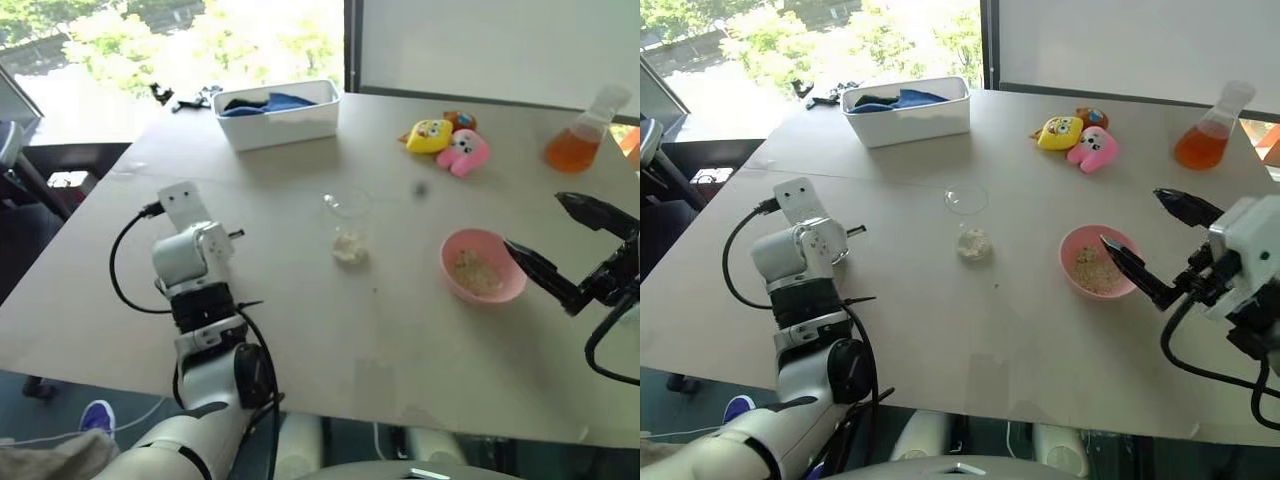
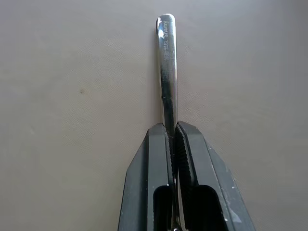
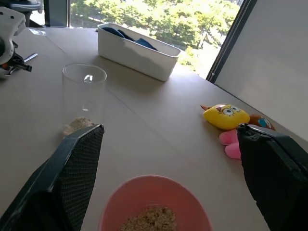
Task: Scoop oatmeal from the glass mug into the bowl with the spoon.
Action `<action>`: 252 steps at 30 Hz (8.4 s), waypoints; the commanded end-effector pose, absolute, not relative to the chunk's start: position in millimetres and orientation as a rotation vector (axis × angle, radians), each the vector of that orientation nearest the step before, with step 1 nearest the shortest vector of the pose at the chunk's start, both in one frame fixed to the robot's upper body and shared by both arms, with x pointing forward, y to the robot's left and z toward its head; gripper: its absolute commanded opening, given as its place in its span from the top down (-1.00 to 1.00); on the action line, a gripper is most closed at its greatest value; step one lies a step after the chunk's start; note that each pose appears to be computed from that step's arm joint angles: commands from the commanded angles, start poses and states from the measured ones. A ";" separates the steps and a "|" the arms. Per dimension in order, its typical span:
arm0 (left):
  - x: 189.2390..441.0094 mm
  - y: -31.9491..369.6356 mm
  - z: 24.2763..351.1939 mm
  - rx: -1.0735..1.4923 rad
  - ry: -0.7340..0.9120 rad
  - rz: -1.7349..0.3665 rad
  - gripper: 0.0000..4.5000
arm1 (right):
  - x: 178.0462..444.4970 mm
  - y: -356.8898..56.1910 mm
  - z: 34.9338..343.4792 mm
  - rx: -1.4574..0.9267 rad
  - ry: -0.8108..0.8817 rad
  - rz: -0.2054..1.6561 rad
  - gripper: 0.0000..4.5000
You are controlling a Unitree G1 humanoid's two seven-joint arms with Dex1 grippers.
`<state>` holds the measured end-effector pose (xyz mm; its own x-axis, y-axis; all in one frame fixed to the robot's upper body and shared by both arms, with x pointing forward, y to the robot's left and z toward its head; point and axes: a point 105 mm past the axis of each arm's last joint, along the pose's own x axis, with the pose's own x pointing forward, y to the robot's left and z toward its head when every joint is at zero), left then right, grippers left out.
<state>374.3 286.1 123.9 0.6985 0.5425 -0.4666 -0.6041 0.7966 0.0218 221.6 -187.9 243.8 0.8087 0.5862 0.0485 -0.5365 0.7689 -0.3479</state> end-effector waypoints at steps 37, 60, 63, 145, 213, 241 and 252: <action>325.5 53.2 310.9 0.658 -0.848 -0.932 1.00 | 313.7 -62.4 353.2 0.420 -0.130 0.881 -0.25; 340.7 140.5 272.8 -0.008 -0.356 -0.816 -0.54 | 308.9 -125.3 354.0 0.641 -0.155 0.690 1.00; 331.4 149.1 224.0 -0.013 -0.218 -0.780 -0.54 | 310.2 -143.7 353.4 0.687 -0.184 0.614 1.00; 412.1 29.4 261.3 0.570 -0.536 -0.808 0.96 | 313.8 -110.0 290.6 -0.203 -0.068 0.475 1.00; 408.9 16.4 257.5 0.446 -0.479 -0.819 0.96 | 324.3 -86.8 251.7 0.043 0.095 0.609 1.00; 411.7 14.4 236.4 0.486 -0.424 -0.828 0.96 | 326.3 -138.1 273.3 0.379 0.081 0.482 1.00; 411.0 12.2 235.6 0.475 -0.424 -0.842 0.96 | 328.2 -144.8 270.9 0.613 0.081 0.475 1.00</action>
